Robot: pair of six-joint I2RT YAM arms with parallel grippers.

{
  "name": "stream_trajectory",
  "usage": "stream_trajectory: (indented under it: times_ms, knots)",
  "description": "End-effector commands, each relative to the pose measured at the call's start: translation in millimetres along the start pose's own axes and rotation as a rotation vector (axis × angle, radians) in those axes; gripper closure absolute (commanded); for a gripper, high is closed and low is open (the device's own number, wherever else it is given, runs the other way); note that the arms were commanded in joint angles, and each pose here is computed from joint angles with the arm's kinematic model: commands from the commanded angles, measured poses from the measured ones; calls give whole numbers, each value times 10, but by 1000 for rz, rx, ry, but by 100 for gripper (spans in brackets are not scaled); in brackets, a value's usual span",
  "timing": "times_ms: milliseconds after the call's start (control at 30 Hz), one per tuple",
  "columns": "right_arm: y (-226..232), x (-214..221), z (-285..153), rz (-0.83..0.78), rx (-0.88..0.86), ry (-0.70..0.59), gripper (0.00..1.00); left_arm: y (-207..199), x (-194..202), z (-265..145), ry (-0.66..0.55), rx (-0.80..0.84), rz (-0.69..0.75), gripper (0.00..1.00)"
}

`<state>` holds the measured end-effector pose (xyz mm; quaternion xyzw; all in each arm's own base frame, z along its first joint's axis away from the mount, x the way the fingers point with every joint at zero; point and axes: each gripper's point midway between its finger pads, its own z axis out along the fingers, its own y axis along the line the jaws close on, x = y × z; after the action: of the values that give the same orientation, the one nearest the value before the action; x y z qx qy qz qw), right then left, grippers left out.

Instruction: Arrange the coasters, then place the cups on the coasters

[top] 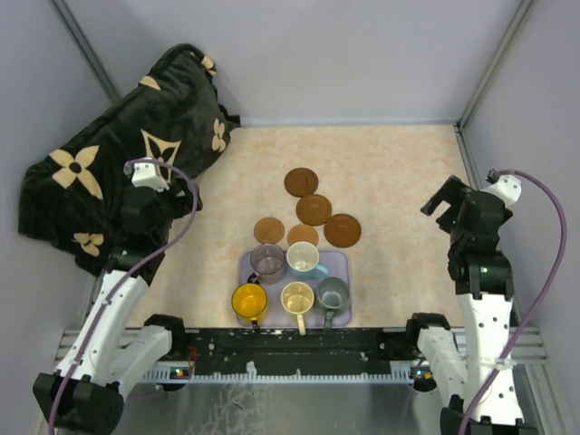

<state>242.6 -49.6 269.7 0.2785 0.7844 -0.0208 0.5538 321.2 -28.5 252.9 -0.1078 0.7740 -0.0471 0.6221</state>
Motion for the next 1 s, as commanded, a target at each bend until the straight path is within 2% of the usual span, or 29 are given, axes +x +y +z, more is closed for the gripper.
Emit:
stream_trajectory:
  times_ms: [0,100,267,400,500,667,867,967]
  knots:
    - [172,-36,9,-37,-82,29,1,-206,61,43,27,111,0,0]
    - [312,-30,13,-33,-149,51,4,-418,166,84,89,229,59,0]
    - [558,54,46,-33,-237,92,23,-757,325,64,118,311,73,0]
    - [858,206,74,-111,-264,129,35,-1012,493,94,146,341,132,0]
    - [1102,338,87,-186,-272,148,43,-1116,582,156,171,378,121,0]
    - [1419,660,190,-220,-332,228,69,-1255,756,142,206,458,82,0]
    - [1505,1244,373,-251,-354,376,78,-1328,1092,162,314,506,90,0]
    - [1538,1486,428,-276,-354,430,87,-1342,1266,225,376,498,100,0]
